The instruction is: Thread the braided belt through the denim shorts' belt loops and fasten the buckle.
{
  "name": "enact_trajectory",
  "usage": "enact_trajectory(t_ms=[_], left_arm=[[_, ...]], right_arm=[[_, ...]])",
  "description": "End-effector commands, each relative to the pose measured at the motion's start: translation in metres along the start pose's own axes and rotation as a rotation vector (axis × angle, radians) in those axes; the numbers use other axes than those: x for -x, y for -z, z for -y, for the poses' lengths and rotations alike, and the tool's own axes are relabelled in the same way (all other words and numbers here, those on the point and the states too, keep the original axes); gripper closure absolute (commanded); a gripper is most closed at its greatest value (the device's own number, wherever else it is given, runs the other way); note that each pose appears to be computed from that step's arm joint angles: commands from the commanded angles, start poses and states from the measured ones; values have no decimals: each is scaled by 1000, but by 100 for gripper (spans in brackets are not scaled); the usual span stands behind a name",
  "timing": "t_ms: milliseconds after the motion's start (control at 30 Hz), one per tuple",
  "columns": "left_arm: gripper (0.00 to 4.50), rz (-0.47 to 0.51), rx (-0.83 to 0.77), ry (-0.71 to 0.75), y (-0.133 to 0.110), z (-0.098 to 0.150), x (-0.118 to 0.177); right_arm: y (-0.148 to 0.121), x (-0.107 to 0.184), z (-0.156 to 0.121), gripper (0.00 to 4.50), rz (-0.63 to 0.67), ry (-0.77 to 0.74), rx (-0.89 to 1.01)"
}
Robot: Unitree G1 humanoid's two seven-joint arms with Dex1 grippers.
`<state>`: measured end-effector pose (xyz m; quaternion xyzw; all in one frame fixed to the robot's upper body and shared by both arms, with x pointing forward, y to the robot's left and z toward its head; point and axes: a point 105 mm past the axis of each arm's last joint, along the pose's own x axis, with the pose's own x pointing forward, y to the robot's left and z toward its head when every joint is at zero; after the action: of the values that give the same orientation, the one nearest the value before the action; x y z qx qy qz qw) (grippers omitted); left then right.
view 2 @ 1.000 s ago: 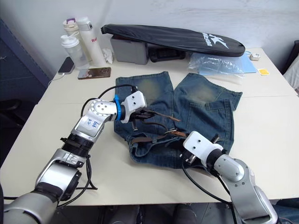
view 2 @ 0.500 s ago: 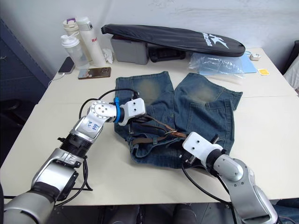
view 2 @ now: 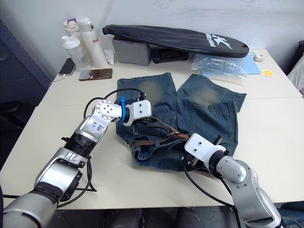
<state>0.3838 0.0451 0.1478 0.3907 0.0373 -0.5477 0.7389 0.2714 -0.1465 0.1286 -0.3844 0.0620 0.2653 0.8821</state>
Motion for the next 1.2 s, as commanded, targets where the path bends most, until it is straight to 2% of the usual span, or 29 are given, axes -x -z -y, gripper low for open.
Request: enact_trajectory(t_ms=[33,667,1033,1200], left_arm=[[450,47,-47,13,-17,3,-2],[450,144,142,245,-48,57,-15],[450,214,143,184,-75,41,-23],[450,207,137,148,-74,32,-22]], right_arm=[[-13,5,13,449,35,55,40],[-15,2,11,449,45,43,5],[-19,0,0,449,67,-8,11],[-19,0,-5,449,66,-26,8]])
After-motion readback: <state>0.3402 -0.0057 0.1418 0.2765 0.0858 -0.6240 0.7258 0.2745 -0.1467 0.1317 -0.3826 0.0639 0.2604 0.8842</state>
